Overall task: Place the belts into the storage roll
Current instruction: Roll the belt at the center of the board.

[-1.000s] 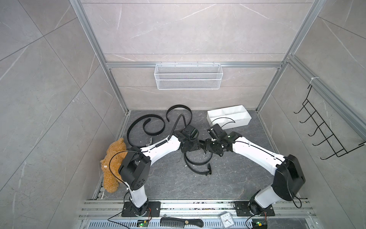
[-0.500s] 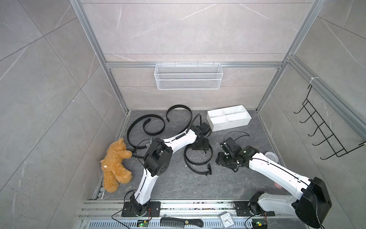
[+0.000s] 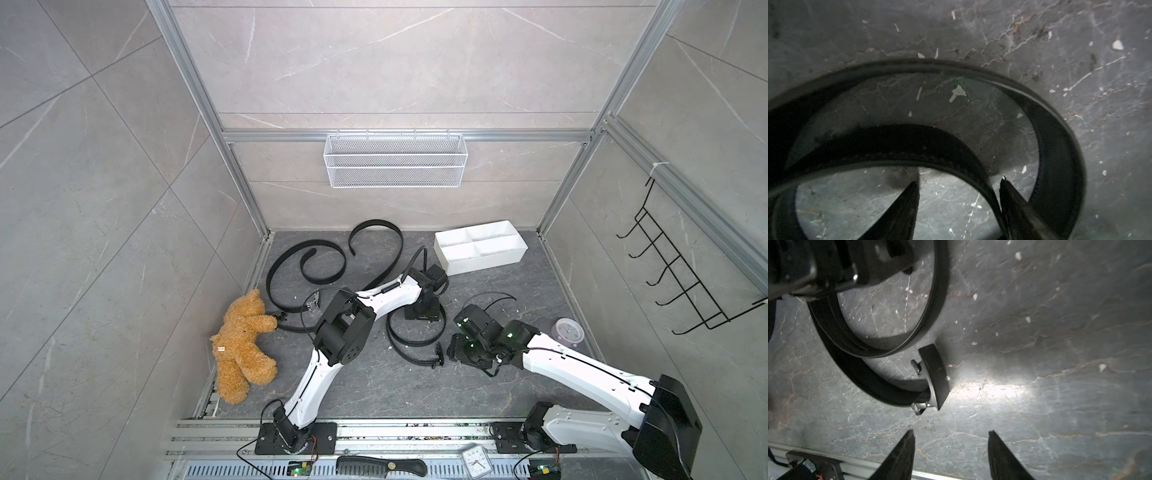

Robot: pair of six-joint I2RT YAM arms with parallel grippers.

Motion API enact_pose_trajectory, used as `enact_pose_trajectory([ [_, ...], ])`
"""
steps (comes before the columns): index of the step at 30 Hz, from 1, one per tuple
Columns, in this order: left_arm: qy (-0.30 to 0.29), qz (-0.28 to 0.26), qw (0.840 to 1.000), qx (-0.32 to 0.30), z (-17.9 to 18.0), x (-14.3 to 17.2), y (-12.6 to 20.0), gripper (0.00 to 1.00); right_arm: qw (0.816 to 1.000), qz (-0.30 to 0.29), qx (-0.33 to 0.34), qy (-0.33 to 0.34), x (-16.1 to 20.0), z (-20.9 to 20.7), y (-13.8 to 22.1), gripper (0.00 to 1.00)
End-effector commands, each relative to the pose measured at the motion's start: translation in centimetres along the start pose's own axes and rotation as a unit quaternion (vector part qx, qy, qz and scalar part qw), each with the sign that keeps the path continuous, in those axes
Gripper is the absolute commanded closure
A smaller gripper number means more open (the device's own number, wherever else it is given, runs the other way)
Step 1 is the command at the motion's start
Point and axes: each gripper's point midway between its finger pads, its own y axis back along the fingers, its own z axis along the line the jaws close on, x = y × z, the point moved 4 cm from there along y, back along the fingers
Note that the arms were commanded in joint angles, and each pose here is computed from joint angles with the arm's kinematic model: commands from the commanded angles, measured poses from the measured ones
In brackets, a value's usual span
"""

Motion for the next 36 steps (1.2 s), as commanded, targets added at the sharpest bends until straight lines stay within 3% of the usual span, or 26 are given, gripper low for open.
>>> enact_pose_trajectory([
  [1,0.007,-0.016,1.000,-0.001,-0.3,-0.7,0.3,0.36,0.999,0.001,-0.023,-0.030,1.0,1.5,-0.8,0.39],
  [8,0.015,-0.011,1.000,0.004,-0.2,-0.8,-0.3,0.45,0.993,0.003,-0.034,-0.109,2.8,2.1,-3.7,0.33],
  [14,0.027,-0.005,1.000,0.013,0.3,-0.7,-0.8,0.60,0.983,-0.025,-0.038,-0.180,2.5,1.9,-5.3,0.30],
  [19,0.024,0.001,1.000,0.017,0.4,-0.5,-0.8,0.68,0.978,-0.044,-0.033,-0.203,1.9,2.1,-6.3,0.28],
  [24,0.020,0.009,1.000,0.015,1.2,0.0,-0.9,0.78,0.977,-0.035,-0.015,-0.212,2.4,1.5,-8.1,0.33],
  [29,0.017,0.021,1.000,0.015,2.0,0.6,-1.0,0.88,0.977,-0.014,0.009,-0.214,3.2,0.8,-9.9,0.50],
  [36,-0.021,0.043,0.999,0.018,2.9,2.1,-0.1,0.98,0.977,-0.019,0.062,-0.202,3.4,-3.5,-8.0,0.94],
])
